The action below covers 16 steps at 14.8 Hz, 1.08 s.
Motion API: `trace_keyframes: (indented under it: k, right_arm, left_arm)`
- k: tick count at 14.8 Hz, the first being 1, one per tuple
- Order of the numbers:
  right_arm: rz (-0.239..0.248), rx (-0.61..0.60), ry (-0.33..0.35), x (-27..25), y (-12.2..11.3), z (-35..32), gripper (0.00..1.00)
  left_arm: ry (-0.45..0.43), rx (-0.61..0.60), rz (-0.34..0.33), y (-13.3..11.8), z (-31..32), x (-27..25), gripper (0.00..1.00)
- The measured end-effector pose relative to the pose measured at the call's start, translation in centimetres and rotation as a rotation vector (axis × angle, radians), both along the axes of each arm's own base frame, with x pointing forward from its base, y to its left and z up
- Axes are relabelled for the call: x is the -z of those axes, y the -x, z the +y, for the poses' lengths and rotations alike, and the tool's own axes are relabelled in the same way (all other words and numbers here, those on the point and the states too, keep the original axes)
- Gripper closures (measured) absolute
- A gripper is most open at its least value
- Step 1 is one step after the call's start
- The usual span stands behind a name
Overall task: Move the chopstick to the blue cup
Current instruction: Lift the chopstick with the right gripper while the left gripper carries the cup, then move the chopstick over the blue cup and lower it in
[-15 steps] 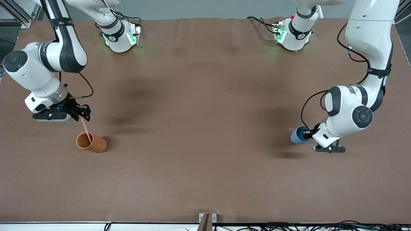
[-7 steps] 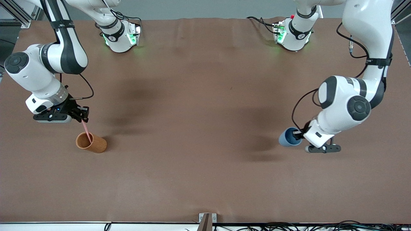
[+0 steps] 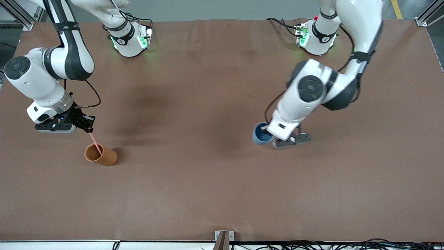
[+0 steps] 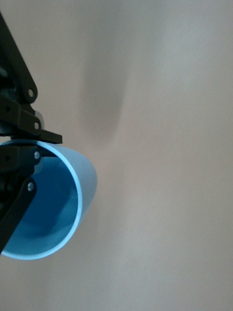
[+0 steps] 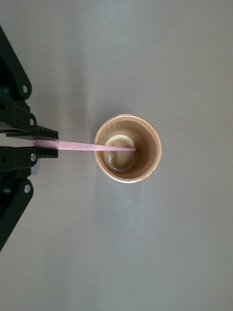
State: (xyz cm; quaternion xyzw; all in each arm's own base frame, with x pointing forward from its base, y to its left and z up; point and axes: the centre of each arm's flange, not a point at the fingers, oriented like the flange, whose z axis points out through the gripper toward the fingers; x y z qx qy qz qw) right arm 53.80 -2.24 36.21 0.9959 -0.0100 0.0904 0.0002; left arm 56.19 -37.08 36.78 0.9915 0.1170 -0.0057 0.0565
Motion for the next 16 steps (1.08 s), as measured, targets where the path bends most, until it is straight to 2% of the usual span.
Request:
trace_keyframes:
  k: [2,4,6,7,9,11,13,16]
  right_arm:
    - [0.013,0.001,-0.001,-0.4,-0.1,-0.1,0.90]
    - [0.072,0.006,-0.005,-2.6,-0.7,-0.3,0.90]
    - [0.145,0.016,-0.011,-8.4,-1.7,-1.0,0.90]
    - [0.165,0.020,-0.013,-12.3,-2.1,-1.3,0.90]
    - [0.182,0.043,-0.018,-19.7,-2.1,-1.1,0.90]
    - [0.192,0.069,-0.020,-24.6,-1.5,0.3,0.90]
    - [0.199,0.078,-0.020,-26.9,-1.3,3.0,0.90]
    - [0.209,0.119,-0.024,-27.4,-1.7,8.9,0.90]
  left_arm:
    - [-0.014,-0.019,0.015,1.9,-4.4,1.7,0.96]
    - [-0.056,-0.039,0.022,3.1,-6.9,4.5,0.96]
    - [-0.082,-0.047,0.033,3.4,-7.9,7.2,0.96]
    - [-0.081,-0.047,0.035,3.4,-8.0,8.1,0.96]
    - [-0.070,-0.046,0.023,2.9,-8.2,9.0,0.96]
    - [-0.053,-0.056,0.006,2.6,-8.3,9.4,0.96]
    - [-0.047,-0.068,0.000,2.6,-8.5,10.1,0.96]
    - [-0.027,-0.075,-0.004,2.8,-9.2,11.3,0.96]
